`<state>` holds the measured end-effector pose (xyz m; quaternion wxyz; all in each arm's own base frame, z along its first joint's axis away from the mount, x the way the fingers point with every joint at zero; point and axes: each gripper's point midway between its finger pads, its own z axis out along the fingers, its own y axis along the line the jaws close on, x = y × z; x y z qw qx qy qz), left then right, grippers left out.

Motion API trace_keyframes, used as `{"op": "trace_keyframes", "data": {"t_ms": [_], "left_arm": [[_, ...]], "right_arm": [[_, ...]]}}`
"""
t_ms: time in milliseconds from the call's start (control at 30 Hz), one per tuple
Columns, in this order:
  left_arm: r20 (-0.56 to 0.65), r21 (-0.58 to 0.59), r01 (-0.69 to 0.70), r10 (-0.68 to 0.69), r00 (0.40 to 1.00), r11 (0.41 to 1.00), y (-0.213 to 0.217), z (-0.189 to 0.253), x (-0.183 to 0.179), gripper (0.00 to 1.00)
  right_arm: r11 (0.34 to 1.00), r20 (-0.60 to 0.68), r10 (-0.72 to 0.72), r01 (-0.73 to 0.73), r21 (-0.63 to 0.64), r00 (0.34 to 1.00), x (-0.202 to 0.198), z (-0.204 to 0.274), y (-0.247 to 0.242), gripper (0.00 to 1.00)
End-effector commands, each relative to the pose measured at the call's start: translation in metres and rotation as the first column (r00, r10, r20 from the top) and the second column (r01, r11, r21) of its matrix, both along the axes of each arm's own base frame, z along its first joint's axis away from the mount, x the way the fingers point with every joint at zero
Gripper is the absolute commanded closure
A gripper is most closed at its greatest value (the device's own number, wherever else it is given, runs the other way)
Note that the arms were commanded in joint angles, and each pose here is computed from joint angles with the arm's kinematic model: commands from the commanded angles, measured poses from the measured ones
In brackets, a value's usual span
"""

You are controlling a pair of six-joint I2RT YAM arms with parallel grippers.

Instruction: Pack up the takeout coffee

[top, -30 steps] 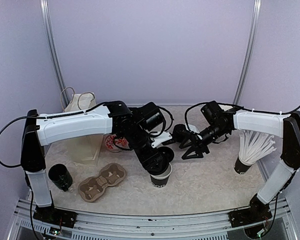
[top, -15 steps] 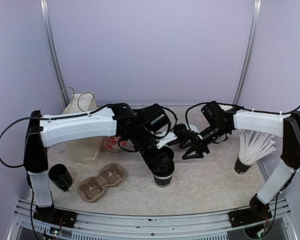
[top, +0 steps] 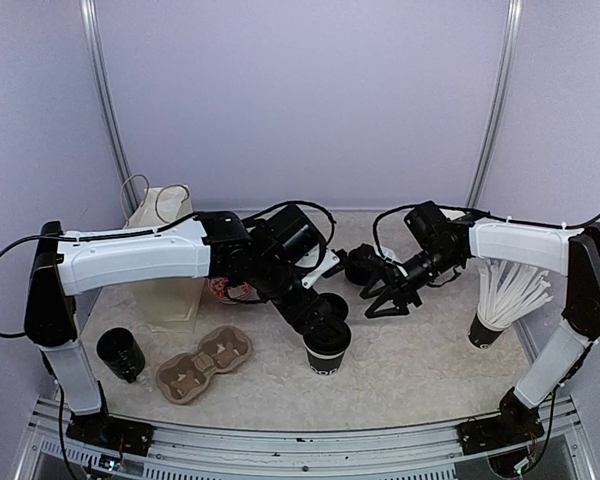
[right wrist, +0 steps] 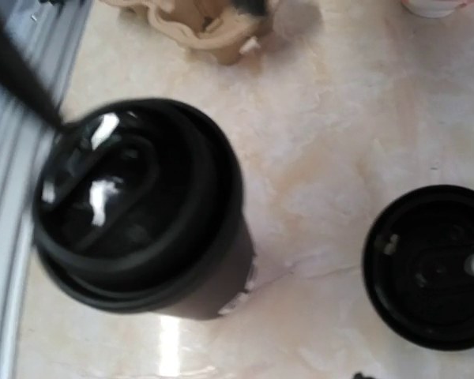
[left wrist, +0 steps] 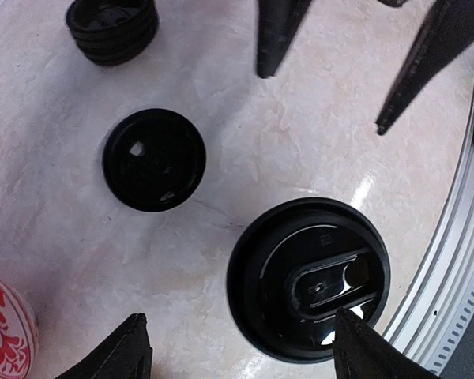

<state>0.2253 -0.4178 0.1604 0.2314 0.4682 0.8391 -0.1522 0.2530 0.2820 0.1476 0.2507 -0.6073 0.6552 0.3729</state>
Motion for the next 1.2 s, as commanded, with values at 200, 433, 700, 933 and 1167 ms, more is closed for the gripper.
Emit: {"op": "trace_keyframes", "data": {"t_ms": [200,433,700,933,1167], "left_arm": [[-0.125,-0.310,-0.313,0.288,0.950,0.898,0.021,0.030,0.016,0.28],[-0.234,-0.339,-0.421,0.358,0.904,0.841,0.034,0.011,0.010,0.39],[-0.291,-0.346,-0.405,0.314,0.904,0.846,0.031,0.000,-0.001,0.42],[-0.303,-0.350,-0.392,0.293,0.907,0.851,0.030,-0.007,-0.005,0.42],[-0.312,-0.331,-0.388,0.288,0.905,0.860,0.030,-0.018,-0.009,0.43]], "right_arm": [[0.999,-0.076,-0.021,0.018,-0.043,0.997,-0.029,0.012,0.010,0.39],[0.995,0.012,0.037,-0.036,-0.098,0.999,-0.037,0.004,0.035,0.39],[0.984,0.094,0.090,-0.074,-0.164,0.991,-0.043,0.000,0.053,0.37],[0.974,0.171,0.085,-0.045,-0.223,0.982,-0.041,-0.004,0.062,0.37],[0.962,0.223,0.110,-0.047,-0.270,0.969,-0.047,-0.010,0.068,0.40]]}}
